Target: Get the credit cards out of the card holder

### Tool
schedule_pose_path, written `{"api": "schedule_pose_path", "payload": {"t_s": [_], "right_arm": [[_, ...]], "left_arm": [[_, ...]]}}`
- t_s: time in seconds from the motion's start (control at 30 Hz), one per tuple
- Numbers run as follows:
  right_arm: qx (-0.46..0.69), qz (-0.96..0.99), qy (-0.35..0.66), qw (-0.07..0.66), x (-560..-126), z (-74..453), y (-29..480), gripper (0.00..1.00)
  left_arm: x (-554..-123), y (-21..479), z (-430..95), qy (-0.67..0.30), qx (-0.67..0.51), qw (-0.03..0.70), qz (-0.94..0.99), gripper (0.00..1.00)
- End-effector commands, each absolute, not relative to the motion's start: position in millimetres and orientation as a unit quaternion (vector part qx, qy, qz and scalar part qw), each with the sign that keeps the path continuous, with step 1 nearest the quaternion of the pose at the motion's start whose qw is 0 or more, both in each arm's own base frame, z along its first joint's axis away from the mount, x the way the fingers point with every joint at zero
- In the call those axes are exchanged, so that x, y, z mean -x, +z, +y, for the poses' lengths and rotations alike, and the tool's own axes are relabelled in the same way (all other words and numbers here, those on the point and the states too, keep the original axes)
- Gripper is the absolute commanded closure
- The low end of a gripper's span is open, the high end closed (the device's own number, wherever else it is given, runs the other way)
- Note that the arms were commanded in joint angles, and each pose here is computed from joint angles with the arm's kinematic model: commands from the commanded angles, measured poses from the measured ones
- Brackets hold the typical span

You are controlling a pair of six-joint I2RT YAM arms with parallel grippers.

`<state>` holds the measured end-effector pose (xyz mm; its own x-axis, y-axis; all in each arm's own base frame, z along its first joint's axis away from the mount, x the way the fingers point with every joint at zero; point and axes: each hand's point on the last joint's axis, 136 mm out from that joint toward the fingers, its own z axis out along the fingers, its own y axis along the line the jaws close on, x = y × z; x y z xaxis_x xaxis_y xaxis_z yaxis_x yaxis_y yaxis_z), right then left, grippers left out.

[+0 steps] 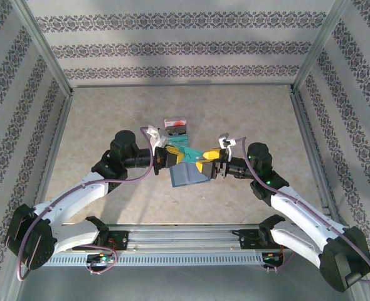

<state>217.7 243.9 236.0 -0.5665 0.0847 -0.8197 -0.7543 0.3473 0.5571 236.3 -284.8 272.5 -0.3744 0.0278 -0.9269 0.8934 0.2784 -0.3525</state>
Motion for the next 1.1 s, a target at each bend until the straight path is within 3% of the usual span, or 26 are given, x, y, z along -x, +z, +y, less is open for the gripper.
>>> {"api": "schedule_pose_path", "payload": {"t_s": [0.0, 0.1, 0.37, 0.6, 0.7, 0.83, 1.07], "right_arm": [[0.253, 0.668, 0.551, 0.431, -213, 253, 264, 0.28], [0.259, 0.659, 0.556, 0.435, -215, 259, 269, 0.37], [0.275, 0.639, 0.567, 0.442, -212, 265, 282, 0.83], [0.27, 0.646, 0.561, 0.442, -209, 262, 282, 1.0], [0.262, 0.655, 0.552, 0.444, -211, 259, 277, 1.0], [0.259, 0.666, 0.542, 0.442, -211, 257, 270, 1.0], [0.271, 0.676, 0.542, 0.42, -205, 259, 263, 1.0]], "left_arm": [[-237, 298, -283, -0.518, -0.327, 0.468, 0.637, 1.0], [-236, 299, -284, -0.528, -0.327, 0.464, 0.632, 1.0], [-236, 292, -286, -0.53, -0.328, 0.448, 0.64, 1.0], [-242, 287, -286, -0.526, -0.32, 0.444, 0.651, 0.98], [-246, 289, -284, -0.522, -0.316, 0.445, 0.655, 0.84], [-248, 291, -281, -0.509, -0.323, 0.448, 0.66, 0.55], [-247, 308, -274, -0.447, -0.385, 0.469, 0.658, 0.37]]}}
